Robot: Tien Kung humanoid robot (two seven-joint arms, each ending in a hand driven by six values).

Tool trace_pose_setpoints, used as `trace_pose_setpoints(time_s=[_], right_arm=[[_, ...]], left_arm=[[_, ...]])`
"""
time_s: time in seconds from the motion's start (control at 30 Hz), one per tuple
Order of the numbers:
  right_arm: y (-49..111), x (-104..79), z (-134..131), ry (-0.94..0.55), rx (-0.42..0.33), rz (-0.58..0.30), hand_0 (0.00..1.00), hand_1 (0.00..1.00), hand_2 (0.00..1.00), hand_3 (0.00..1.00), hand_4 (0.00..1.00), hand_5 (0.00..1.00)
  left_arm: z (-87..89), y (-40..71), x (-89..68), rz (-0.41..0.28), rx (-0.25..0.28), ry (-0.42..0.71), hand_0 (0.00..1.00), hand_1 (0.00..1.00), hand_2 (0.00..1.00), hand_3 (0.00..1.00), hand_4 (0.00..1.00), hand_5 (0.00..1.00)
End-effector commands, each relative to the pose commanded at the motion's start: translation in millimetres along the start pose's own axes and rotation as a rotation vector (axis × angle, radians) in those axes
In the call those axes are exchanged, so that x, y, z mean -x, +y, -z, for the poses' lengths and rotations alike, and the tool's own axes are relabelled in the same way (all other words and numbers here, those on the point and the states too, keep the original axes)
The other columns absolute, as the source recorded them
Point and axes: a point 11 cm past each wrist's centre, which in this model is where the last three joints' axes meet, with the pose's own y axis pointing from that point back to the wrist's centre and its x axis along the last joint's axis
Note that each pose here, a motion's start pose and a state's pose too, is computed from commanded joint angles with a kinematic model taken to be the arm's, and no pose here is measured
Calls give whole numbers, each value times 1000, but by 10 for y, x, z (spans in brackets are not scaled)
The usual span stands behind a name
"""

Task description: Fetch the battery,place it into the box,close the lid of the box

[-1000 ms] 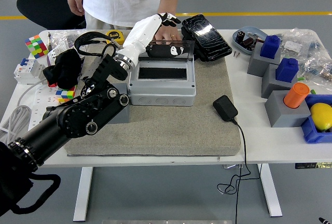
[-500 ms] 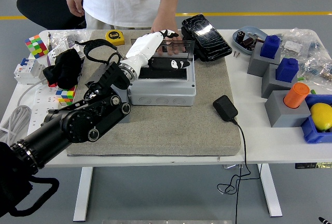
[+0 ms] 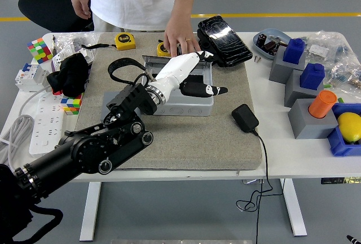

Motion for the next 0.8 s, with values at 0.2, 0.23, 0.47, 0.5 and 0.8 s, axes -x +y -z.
trace_pose_setpoints(time_s=[0.2,0.23,0.47,0.5,0.8], right_arm=[[0,-1,-7,-1,1,0,579,627,655,550,957,471],[0,-1,-9,-1,1,0,579,627,655,550,957,471],[-1,10,12,-2,-3,2,579,626,655,550,957,471],[-1,10,15,-2,-4,2,579,627,655,551,957,471],[-2,8,-14,-2,3,0,579,626,655,550,957,470]], left_arm=[[154,121,62,32,-30,3,767,757,740,768,998,563],[184,140,71,36,-37,4,767,757,740,768,998,563],[238,237,20,27,-38,27,766,749,740,766,998,556],[237,261,-8,15,-34,43,763,746,738,764,998,553],[477,557,-421,-197,-47,260,751,749,735,758,998,547]])
